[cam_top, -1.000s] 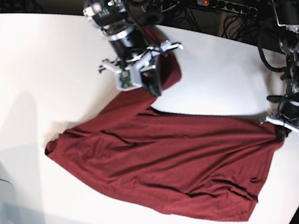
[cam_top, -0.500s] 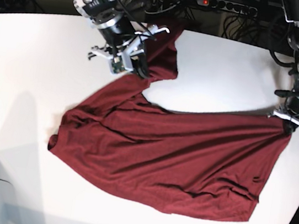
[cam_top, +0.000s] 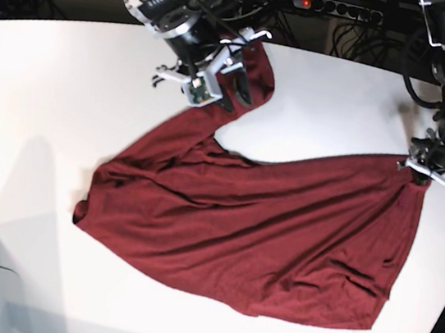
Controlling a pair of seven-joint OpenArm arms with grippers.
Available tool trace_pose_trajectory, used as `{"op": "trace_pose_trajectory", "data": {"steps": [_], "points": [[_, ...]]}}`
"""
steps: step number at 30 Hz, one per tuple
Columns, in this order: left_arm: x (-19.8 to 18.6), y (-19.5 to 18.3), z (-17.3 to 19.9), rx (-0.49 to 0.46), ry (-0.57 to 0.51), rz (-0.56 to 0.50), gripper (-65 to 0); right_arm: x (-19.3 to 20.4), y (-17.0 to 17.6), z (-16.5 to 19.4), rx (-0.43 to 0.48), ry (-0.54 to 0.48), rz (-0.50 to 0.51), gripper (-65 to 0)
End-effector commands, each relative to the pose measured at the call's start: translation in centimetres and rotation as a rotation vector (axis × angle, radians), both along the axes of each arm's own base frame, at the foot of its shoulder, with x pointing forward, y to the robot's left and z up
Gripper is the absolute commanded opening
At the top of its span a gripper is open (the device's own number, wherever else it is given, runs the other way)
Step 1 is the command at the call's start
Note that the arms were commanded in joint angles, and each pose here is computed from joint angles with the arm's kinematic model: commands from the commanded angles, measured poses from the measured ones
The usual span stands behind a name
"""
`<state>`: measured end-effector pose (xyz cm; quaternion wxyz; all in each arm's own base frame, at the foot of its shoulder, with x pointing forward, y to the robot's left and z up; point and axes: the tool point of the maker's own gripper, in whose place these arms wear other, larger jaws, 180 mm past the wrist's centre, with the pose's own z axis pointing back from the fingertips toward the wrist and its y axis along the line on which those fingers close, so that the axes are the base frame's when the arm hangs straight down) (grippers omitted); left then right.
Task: Layout the t-shirt on the table in an organized manner, then fold the t-shirt properly
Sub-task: 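Swing the right gripper's shirt corner across and lay it flat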
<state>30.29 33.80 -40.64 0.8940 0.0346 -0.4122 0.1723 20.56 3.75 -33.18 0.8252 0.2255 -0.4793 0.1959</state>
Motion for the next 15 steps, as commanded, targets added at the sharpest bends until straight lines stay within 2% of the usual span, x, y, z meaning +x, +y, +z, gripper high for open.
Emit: {"op": "trace_pose_trajectory", "data": {"steps": [1, 4, 6, 10, 15], "points": [[0.7, 0.8, 1.5, 0.026, -0.04, 0.0, -35.4, 0.4, 0.1, 1.2, 0.027, -0.04, -0.003, -40.2], [0.9, 0.8, 2.1, 0.026, -0.059, 0.002, -29.6, 0.6, -0.1, 1.4, 0.024, -0.048, -0.008, -36.9], [0.2, 2.1, 3.1, 0.034, -0.087, 0.045, -27.3, 1.1, -0.7, 1.4, 0.016, -0.057, -0.023, -36.5], [-0.6, 3.2, 5.0, 0.019, -0.165, 0.135, -26.8, 3.9, -3.6, 1.2, -0.029, -0.088, -0.1, -36.5], [-1.0, 3.1, 4.0, 0.007, -0.14, 0.143, -26.8, 8.2, -8.3, -1.3, -0.121, -0.067, -0.207, -36.6]]}}
